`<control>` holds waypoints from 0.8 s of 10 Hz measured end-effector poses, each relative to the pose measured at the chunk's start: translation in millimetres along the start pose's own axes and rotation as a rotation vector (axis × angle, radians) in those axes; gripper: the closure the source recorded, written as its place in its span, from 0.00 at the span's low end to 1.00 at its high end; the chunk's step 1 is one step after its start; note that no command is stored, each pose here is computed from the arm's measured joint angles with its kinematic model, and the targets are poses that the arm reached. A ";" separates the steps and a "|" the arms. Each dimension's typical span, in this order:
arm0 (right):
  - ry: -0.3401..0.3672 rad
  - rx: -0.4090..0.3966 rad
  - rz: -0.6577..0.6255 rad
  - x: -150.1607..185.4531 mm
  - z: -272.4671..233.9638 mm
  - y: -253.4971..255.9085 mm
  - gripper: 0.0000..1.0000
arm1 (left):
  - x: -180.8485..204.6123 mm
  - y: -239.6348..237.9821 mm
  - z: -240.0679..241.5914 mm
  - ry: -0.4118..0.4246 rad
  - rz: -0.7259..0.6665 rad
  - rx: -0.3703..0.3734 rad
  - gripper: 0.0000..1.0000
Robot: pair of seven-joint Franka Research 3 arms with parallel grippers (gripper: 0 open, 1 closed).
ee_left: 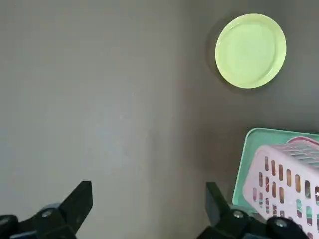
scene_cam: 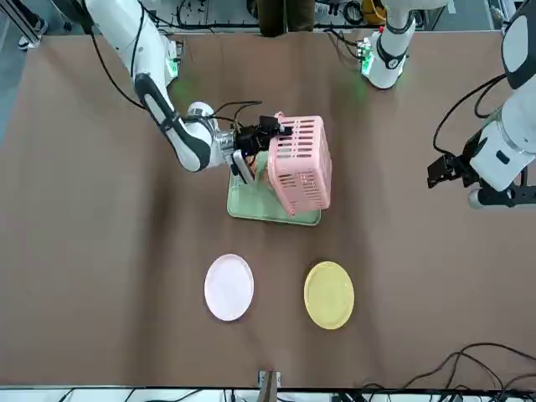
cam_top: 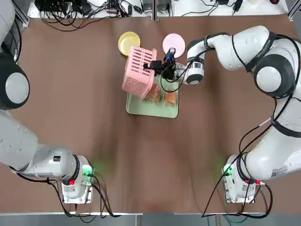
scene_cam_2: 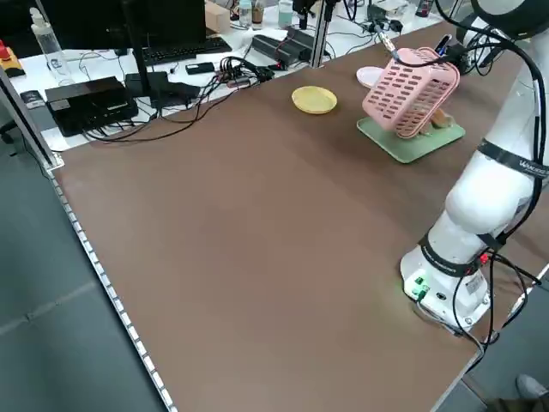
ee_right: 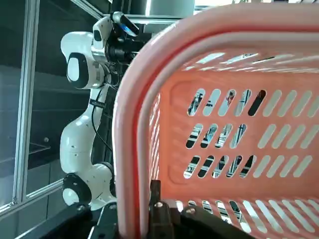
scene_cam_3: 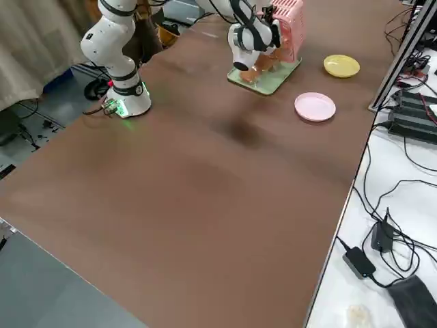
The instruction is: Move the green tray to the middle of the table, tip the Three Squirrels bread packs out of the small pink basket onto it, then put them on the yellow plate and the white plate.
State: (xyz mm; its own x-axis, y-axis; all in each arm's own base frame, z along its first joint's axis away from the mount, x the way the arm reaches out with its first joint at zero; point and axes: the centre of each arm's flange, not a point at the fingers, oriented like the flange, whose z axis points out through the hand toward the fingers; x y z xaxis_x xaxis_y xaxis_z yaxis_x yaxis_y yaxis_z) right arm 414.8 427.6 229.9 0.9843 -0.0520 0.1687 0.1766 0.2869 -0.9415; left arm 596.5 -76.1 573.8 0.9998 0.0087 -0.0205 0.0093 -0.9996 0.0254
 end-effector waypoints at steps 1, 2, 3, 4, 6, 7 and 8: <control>0.006 -0.003 0.004 -0.7 -5.0 1.6 0.93 | 0.0 0.0 0.0 0.000 0.000 0.000 0.00; 0.006 -0.004 0.004 -2.3 -6.6 2.5 0.93 | 0.0 -0.1 0.0 0.000 0.000 0.000 0.00; 0.004 -0.002 0.002 -3.8 -5.8 2.5 0.93 | 0.1 -0.5 -0.1 0.000 -0.001 0.000 0.00; 0.002 0.002 0.000 -4.7 -4.6 2.0 0.93 | 0.2 -1.3 -0.3 0.001 -0.002 0.000 0.00; -0.012 0.038 0.000 -11.0 3.8 1.8 0.93 | 0.4 -1.7 -1.5 0.004 -0.004 0.000 0.00; -0.020 0.049 0.003 -15.4 10.3 5.4 0.93 | 0.5 -1.3 -1.8 0.004 -0.004 0.000 0.00; -0.020 0.056 0.006 -15.9 15.0 9.9 0.93 | 0.6 -1.6 -2.6 0.006 -0.005 -0.001 0.00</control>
State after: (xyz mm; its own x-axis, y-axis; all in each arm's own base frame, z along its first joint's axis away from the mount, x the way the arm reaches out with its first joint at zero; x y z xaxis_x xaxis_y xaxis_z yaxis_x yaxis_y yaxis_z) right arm 400.9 445.7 222.3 0.9850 -0.0310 0.1699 0.1702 0.3401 -0.9249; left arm 597.1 -74.4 576.3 0.9998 0.0136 -0.0145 0.0140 -0.9996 0.0261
